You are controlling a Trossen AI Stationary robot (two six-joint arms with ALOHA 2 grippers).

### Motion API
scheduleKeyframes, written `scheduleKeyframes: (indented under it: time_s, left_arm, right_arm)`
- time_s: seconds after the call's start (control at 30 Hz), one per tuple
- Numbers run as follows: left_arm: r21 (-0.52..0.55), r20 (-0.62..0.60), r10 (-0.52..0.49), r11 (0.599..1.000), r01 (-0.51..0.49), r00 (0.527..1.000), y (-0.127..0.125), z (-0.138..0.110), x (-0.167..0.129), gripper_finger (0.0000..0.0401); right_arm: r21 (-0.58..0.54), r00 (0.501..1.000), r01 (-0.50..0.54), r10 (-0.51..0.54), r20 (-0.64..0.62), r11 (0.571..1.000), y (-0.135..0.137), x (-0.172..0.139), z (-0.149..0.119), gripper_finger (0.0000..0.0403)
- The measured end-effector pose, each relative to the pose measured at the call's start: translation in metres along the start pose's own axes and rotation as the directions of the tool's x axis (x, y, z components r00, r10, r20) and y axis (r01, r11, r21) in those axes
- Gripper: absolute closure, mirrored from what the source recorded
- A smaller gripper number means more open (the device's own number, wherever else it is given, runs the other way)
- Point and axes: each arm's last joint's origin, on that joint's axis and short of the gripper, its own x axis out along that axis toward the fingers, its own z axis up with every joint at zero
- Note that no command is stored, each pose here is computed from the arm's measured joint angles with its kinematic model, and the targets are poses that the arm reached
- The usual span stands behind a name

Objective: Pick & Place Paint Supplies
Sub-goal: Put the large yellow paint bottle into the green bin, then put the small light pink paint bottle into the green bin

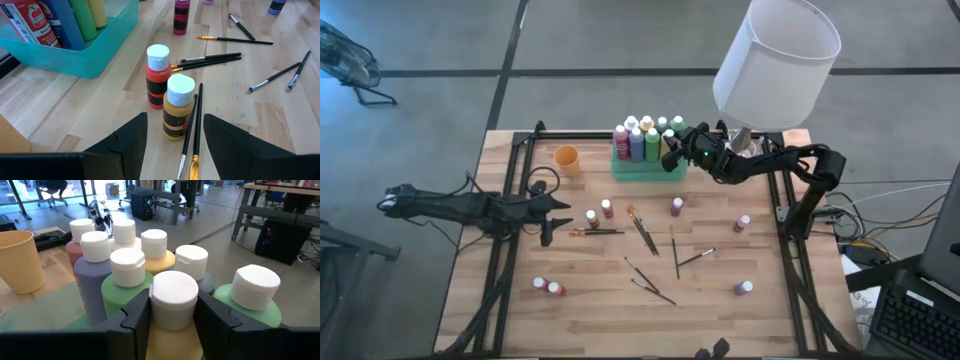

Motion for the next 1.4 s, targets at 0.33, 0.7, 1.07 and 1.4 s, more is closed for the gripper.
scheduleKeyframes:
  time_s: [0.33,0.7,1.07,1.4]
  left_arm:
    - [0.000,0.000,0.000,1.000,0.000,1.000,0.000,0.000,0.000,0.0201]
    - [0.000,0.000,0.000,1.000,0.000,1.000,0.000,0.000,0.000,0.0201]
    - [0.000,0.000,0.000,1.000,0.000,1.000,0.000,0.000,0.000,0.0201]
    - [0.000,0.000,0.000,1.000,0.000,1.000,0.000,0.000,0.000,0.0201]
  right_arm:
    - [0.003,1.000,0.004,-0.004,0.008,1.000,-0.001,0.000,0.001,0.0257]
    - [0.001,1.000,0.006,-0.006,0.015,1.000,-0.002,0.001,0.002,0.0211]
    - [-0.021,0.998,0.004,-0.003,0.069,1.000,-0.003,-0.010,0.022,0.0172]
    - [-0.076,0.997,-0.036,0.040,0.060,0.996,0.005,-0.038,0.049,0.0156]
